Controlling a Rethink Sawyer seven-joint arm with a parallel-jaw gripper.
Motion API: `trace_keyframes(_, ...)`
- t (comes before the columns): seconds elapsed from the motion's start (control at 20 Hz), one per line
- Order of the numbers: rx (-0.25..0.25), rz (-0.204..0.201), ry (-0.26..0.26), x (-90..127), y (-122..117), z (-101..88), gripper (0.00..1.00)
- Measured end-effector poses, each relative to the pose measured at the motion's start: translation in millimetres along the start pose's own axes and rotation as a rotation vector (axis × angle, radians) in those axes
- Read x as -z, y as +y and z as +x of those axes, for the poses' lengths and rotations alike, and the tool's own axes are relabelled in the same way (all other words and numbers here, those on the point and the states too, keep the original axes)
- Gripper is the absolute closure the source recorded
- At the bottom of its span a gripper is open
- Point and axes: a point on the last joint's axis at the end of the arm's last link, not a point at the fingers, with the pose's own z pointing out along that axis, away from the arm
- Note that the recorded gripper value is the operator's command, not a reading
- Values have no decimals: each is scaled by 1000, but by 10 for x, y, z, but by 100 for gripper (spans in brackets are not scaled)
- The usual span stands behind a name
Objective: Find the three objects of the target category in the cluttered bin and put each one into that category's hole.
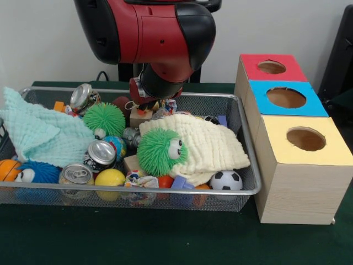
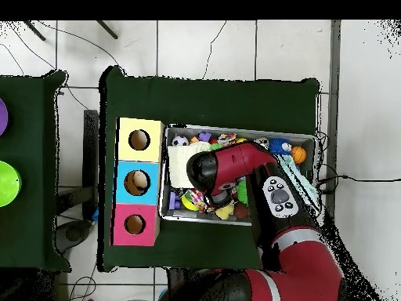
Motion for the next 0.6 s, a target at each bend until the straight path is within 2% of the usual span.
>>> trace_keyframes(0.6, -2, 3, -3, 26, -15, 6, 100)
